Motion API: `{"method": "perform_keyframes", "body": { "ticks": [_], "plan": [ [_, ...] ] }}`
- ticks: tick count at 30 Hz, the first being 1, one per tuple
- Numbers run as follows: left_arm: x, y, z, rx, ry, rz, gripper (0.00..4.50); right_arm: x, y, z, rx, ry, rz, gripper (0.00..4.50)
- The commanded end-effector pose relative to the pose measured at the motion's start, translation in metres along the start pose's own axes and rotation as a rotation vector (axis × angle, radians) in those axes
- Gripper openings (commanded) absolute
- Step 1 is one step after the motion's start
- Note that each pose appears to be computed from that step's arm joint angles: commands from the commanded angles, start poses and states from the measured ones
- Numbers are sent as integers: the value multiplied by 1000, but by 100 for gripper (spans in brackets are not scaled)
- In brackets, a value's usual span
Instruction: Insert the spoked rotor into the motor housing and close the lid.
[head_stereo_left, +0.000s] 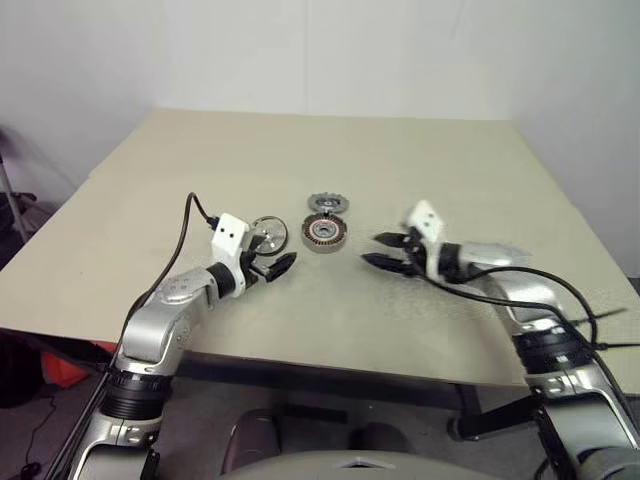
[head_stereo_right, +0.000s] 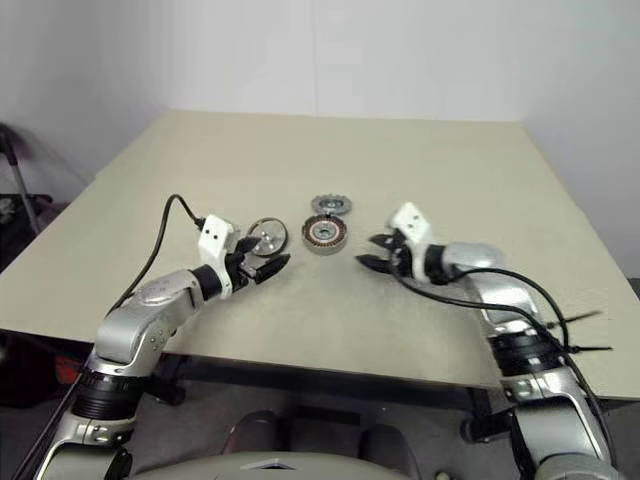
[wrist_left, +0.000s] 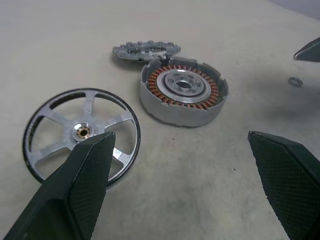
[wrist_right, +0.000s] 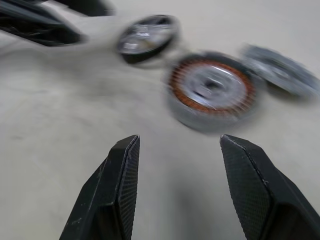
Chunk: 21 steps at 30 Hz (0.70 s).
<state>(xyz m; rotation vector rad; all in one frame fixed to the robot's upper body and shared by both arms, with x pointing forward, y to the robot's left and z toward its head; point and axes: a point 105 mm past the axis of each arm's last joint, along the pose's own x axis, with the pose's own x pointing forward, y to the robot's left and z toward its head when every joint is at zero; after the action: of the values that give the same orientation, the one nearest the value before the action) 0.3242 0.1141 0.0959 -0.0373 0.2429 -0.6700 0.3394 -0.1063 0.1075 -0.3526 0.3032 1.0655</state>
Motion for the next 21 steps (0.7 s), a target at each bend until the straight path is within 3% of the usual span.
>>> {"method": "perform_keyframes", "body": {
  "ticks": [1, 6, 12, 21],
  "plan": [
    [0, 1, 14, 37, -45, 6, 450, 9, -16, 22, -115, 5, -8, 261],
    [-3, 3, 15, 35, -55, 24, 450, 22, -27, 22, -187, 59, 17, 261],
    [-7, 8, 11, 31, -44, 66, 450, 34, -29, -15, -418, 303, 126, 261],
    [-13, 10, 8, 21, -48, 96, 450, 38, -40, 10, -562, 290, 163, 261]
  ]
}}
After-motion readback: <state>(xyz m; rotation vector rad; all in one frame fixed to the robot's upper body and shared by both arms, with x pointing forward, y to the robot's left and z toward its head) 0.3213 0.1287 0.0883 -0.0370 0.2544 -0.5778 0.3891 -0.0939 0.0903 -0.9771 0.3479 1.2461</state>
